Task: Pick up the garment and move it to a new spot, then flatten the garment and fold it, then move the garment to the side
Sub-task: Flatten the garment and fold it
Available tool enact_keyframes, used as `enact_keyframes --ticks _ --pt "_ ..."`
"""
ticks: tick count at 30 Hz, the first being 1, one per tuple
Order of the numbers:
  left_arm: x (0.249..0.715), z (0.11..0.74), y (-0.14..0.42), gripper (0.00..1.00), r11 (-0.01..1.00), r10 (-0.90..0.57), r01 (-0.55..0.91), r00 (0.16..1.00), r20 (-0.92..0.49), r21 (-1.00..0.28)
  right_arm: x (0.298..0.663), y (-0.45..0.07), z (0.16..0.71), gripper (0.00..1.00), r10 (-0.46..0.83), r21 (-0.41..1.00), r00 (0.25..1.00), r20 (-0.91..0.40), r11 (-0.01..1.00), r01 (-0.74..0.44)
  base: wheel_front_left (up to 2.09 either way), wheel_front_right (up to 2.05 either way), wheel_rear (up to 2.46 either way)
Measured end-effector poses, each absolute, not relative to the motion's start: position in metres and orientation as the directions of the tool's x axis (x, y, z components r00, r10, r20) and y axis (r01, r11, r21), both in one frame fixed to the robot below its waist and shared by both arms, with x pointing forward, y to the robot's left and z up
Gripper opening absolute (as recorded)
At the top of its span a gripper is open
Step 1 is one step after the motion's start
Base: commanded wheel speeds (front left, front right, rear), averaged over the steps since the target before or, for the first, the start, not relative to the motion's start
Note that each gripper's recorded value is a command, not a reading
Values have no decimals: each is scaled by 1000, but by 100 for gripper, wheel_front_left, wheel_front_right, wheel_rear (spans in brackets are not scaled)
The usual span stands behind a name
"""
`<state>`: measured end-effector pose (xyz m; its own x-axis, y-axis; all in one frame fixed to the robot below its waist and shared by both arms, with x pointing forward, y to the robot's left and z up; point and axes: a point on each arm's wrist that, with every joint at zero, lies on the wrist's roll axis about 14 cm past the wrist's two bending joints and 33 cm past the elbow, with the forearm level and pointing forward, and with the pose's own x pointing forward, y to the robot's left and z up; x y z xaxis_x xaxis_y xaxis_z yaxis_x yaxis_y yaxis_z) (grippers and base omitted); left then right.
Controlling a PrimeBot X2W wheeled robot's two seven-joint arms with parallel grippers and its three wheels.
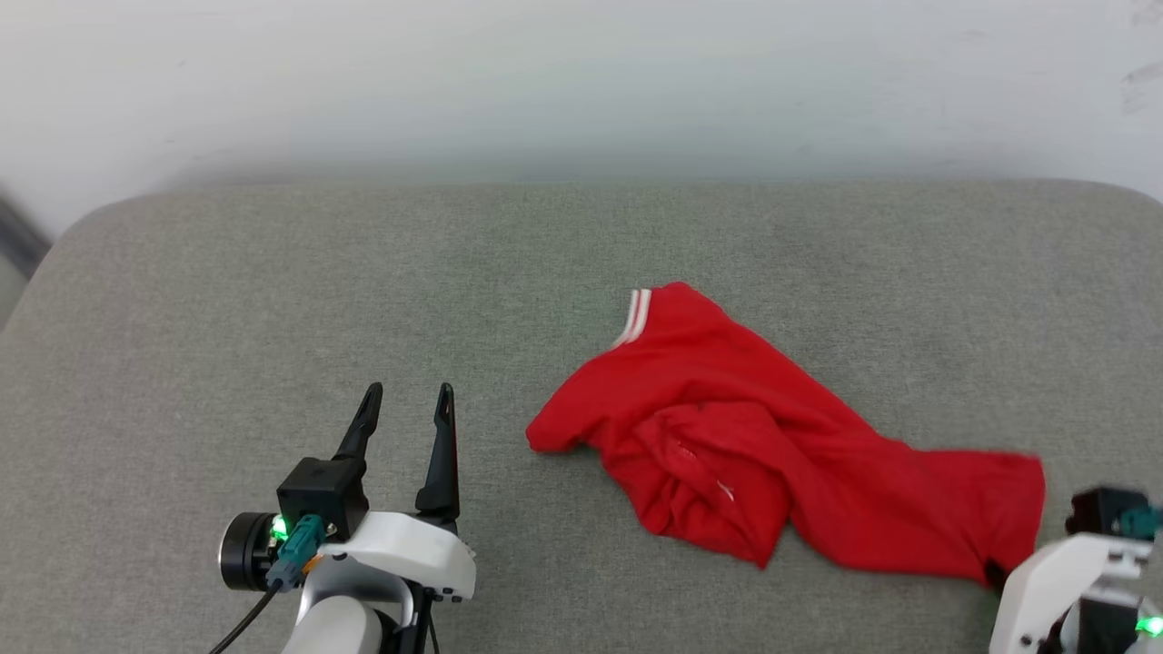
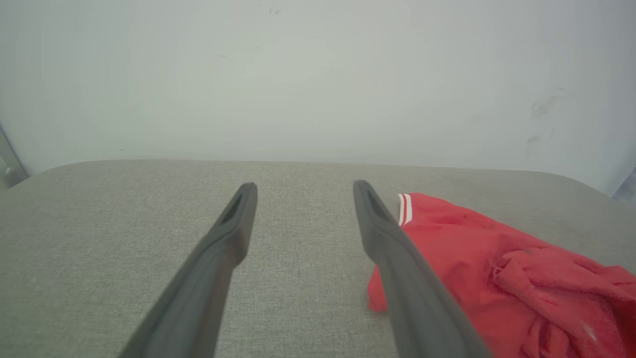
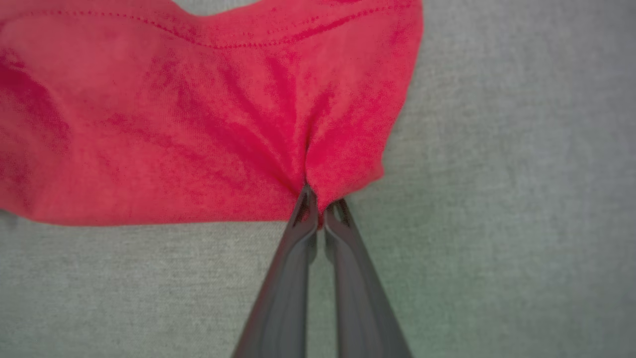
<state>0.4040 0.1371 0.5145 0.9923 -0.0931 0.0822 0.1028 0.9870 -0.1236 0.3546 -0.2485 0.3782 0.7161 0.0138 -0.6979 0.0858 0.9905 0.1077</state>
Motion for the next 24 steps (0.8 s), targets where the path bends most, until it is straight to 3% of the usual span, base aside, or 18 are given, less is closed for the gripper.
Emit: enact_keyframes --ticks 1,2,3,7,13,19,24 --pt "403 514 137 100 987 -94 103 992 80 -123 342 -246 367 0 17 131 695 -719 985 112 0 0 0" --pt "403 513 138 100 987 -93 102 993 77 -121 336 -242 362 34 19 145 689 -724 982 124 0 0 0" --pt "402 512 138 100 988 -94 102 993 74 -120 335 -242 362 100 15 140 690 -723 982 126 0 0 0" --pt "399 511 142 100 989 -91 98 993 70 -111 338 -241 371 100 -16 149 767 -642 978 145 0 0 0" --pt "391 509 150 100 992 -75 81 995 63 -96 369 -249 441 100 -95 120 947 -308 983 137 0 0 0" --pt "383 510 153 100 993 -70 76 996 63 -90 378 -228 496 100 -56 82 995 -81 995 63 0 0 0" --pt "379 511 152 100 993 -70 75 996 59 -91 369 -198 513 100 24 59 1000 -21 998 -23 0 0 0"
